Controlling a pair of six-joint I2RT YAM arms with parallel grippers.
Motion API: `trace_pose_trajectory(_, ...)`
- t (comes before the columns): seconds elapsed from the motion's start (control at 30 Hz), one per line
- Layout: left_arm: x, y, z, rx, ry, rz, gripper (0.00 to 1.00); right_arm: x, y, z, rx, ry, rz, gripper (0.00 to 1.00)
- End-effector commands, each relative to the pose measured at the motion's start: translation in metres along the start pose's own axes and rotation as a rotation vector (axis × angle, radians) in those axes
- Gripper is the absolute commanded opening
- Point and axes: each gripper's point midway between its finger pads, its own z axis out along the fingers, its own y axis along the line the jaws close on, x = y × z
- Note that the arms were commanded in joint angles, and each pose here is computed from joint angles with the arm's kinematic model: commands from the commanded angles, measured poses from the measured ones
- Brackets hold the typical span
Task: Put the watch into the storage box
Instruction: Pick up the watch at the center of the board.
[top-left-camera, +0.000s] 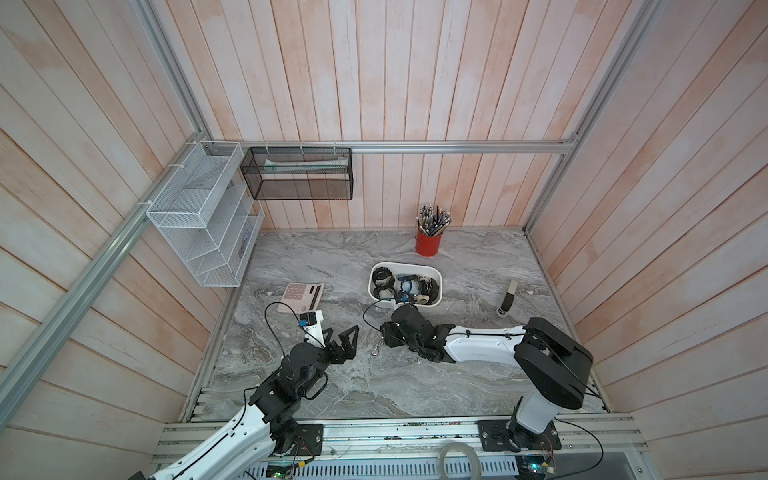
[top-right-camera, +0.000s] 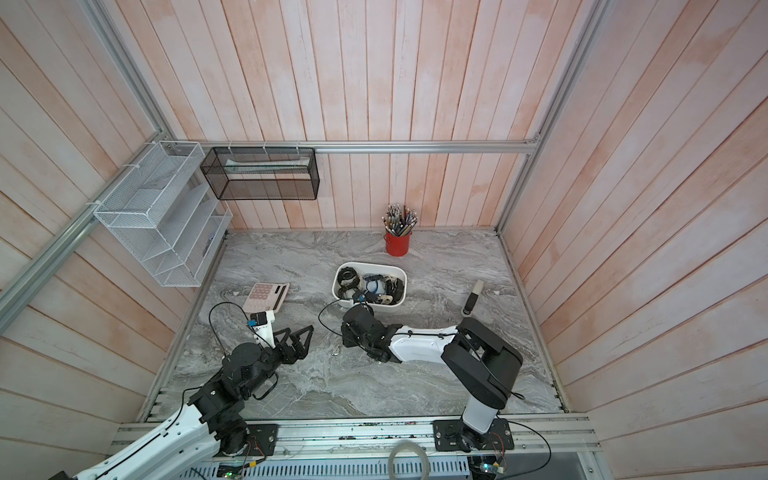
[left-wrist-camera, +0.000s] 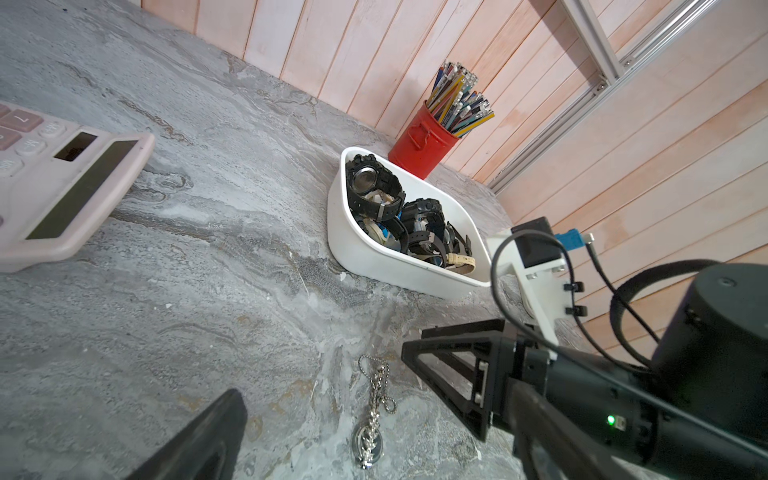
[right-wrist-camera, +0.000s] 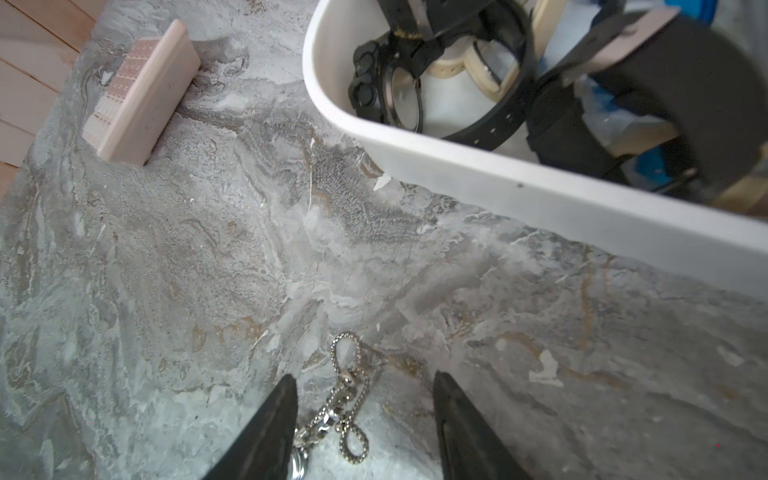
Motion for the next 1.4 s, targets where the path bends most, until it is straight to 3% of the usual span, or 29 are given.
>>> trace_pose_trajectory(0.0, -0.005, 0.003, -0.003, -0.019, -0.018, -0.006, 1.0, 0.009, 0.008, 0.009, 0.0, 0.032, -0.005, 0.52)
trace_pose_trajectory(0.5, -0.007, 0.007, -0.01, -0.03, -0.031, -0.012, 1.0, 0.039, 0.006, 0.033, 0.017, 0.119, 0.008, 0.33)
trace_pose_trajectory(0.67, -0.007, 0.007, -0.012, -0.031, -0.028, -0.008, 1.0, 0.048, 0.01, 0.038, -0.001, 0.147, 0.012, 0.15)
trace_pose_trajectory(0.9, -0.005, 0.006, -0.01, -0.025, -0.019, -0.006, 1.0, 0.025, 0.014, 0.023, 0.002, 0.073, -0.011, 0.0)
trace_pose_trajectory(1.37, -0.003, 0.002, -0.006, -0.012, -0.001, 0.0, 1.0, -0.068, 0.001, -0.051, 0.065, -0.194, -0.068, 0.0)
